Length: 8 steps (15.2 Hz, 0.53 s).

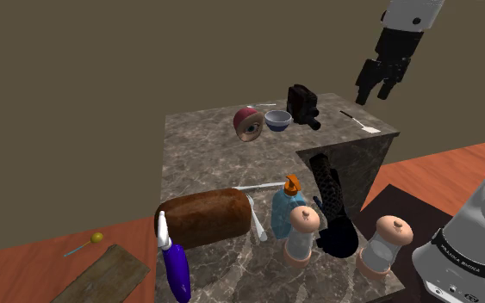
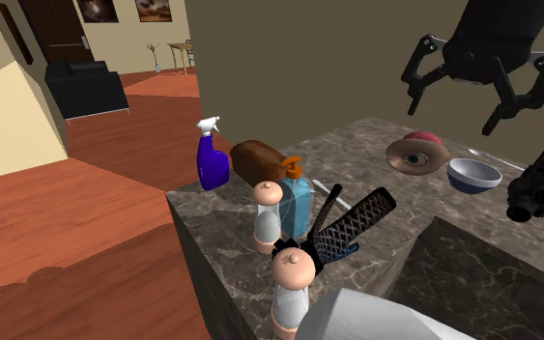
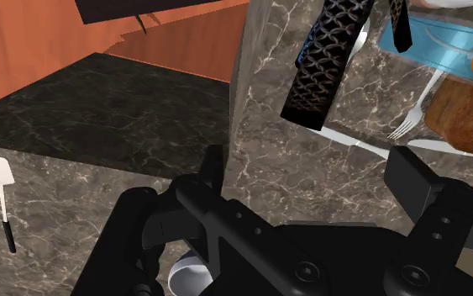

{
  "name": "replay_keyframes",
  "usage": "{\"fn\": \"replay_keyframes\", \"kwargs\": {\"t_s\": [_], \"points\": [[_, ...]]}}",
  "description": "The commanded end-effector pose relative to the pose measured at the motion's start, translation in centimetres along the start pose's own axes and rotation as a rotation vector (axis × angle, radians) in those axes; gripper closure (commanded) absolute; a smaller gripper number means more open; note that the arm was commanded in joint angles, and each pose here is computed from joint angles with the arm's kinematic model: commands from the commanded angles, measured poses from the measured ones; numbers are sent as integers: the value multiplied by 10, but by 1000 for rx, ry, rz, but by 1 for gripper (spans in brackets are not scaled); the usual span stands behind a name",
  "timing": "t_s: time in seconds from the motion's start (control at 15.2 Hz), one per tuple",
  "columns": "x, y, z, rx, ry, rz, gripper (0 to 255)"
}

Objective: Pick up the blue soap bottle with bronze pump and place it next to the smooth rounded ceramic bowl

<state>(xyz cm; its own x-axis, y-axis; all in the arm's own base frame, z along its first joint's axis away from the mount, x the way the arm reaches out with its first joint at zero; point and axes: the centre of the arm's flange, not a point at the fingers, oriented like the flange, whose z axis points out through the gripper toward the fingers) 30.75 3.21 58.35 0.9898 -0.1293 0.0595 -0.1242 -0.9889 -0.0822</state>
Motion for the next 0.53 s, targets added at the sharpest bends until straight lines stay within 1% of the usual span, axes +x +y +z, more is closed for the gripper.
{"fn": "replay_keyframes", "kwargs": {"t_s": [0.0,0.46], "points": [[0,0,0,0,0,0,0],[-6,-80,49,-12,13,-48,0]]}}
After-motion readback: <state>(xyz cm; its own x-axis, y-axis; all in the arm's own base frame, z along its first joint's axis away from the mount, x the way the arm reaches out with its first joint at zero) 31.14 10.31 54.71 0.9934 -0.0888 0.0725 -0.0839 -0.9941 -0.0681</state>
